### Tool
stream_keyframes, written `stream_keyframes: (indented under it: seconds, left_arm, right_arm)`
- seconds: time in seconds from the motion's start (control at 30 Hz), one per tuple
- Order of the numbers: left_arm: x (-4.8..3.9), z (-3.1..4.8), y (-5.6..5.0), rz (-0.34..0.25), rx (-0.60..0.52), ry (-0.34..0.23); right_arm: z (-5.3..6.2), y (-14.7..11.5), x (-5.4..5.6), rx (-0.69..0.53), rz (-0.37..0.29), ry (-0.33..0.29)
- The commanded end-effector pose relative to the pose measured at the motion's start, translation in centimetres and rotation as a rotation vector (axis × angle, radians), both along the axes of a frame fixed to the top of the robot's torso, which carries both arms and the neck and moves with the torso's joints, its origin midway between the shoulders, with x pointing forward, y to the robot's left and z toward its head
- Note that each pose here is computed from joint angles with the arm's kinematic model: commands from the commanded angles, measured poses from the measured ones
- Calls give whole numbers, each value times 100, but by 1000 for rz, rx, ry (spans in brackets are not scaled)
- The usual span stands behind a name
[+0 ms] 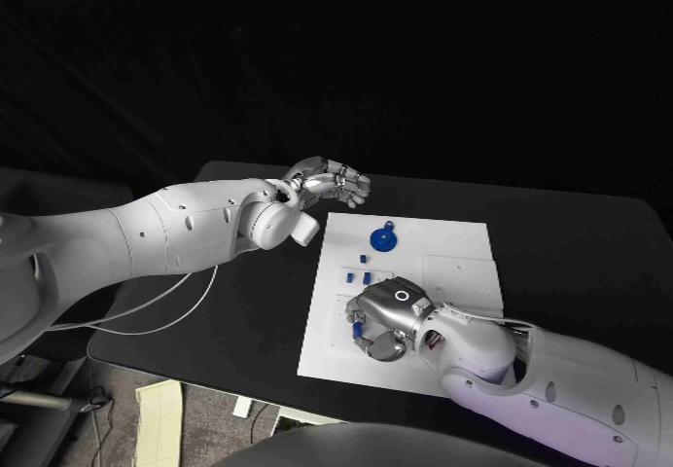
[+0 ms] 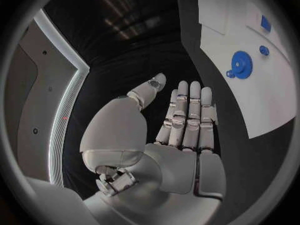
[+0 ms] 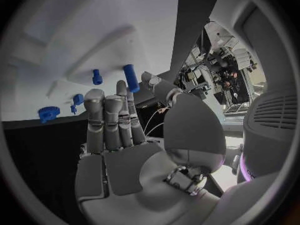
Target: Assemble the parts on the task board
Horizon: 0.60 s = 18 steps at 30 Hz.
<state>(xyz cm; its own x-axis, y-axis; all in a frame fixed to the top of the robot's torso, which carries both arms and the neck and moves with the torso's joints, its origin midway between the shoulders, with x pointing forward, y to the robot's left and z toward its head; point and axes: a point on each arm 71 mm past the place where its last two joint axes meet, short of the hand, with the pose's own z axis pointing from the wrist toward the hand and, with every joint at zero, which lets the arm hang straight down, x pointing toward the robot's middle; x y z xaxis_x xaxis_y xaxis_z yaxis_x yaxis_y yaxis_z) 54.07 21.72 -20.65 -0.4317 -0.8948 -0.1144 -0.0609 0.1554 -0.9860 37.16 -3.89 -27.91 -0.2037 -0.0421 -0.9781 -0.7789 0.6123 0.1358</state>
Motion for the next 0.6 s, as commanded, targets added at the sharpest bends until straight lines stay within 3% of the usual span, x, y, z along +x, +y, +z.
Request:
stream_keyframes:
  seconds: [0.03,0.3,0.6]
  left_arm:
    - [-5,7,-18,-15,-11,1]
    - [-4,5,-5,-14,-11,2]
    - [-2,4,9,-12,-10,3]
  right_arm:
    - [70,-10,-14,96,-4,-18]
    - [128,-167,-50,126,-27,43]
    - [384,-403,-9,219,-71,62]
